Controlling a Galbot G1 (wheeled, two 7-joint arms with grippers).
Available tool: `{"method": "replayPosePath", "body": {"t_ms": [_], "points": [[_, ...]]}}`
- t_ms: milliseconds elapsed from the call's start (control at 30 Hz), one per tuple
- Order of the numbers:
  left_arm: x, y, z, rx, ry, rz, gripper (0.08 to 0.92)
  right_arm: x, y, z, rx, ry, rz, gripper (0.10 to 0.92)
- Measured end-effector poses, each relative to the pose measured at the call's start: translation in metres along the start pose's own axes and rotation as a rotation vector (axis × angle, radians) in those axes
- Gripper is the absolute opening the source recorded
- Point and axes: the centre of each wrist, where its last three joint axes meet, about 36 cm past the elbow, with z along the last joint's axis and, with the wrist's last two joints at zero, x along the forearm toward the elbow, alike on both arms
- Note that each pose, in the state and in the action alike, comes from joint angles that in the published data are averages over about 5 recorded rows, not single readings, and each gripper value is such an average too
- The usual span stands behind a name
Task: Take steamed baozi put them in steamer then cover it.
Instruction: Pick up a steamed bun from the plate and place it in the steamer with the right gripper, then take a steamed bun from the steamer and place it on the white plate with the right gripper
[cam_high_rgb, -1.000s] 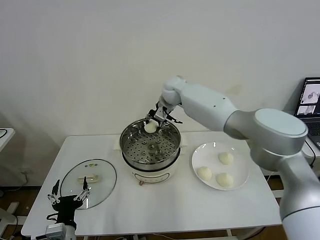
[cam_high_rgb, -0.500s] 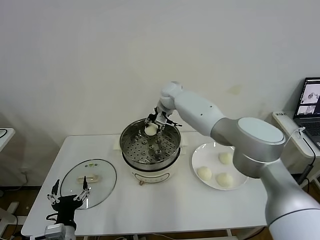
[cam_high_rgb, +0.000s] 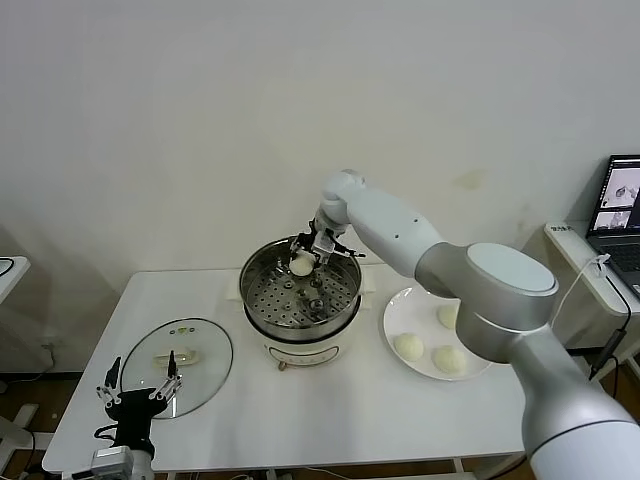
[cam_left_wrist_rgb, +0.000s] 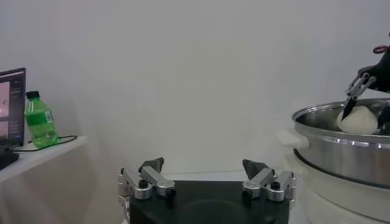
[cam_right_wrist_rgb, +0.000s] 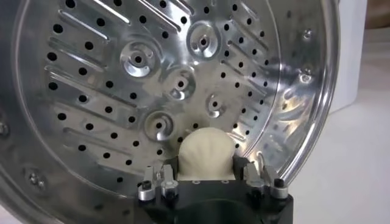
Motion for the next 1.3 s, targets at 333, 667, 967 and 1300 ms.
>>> {"method": "replayPosePath", "body": {"t_ms": [333,667,967,1300], "points": [[0.002,-0.004,0.001,-0.001,0.003,0.006,0.823,0.025,-0.011,0.009,-0.001,0.023,0.04,0.822],[0.002,-0.006,-0.002,-0.008,-0.002,0.024,0.823,0.104,-0.021,0.022,-0.137,0.098,0.081,0.823],[0.0,-0.01,-0.005,-0.022,-0.016,0.054,0.823,0.167,0.049,0.03,-0.425,0.163,-0.032,0.823],[-0.003,-0.02,-0.003,-0.024,-0.023,0.079,0.823,0.16,0.179,-0.005,-0.752,0.12,-0.101,0.823]]}}
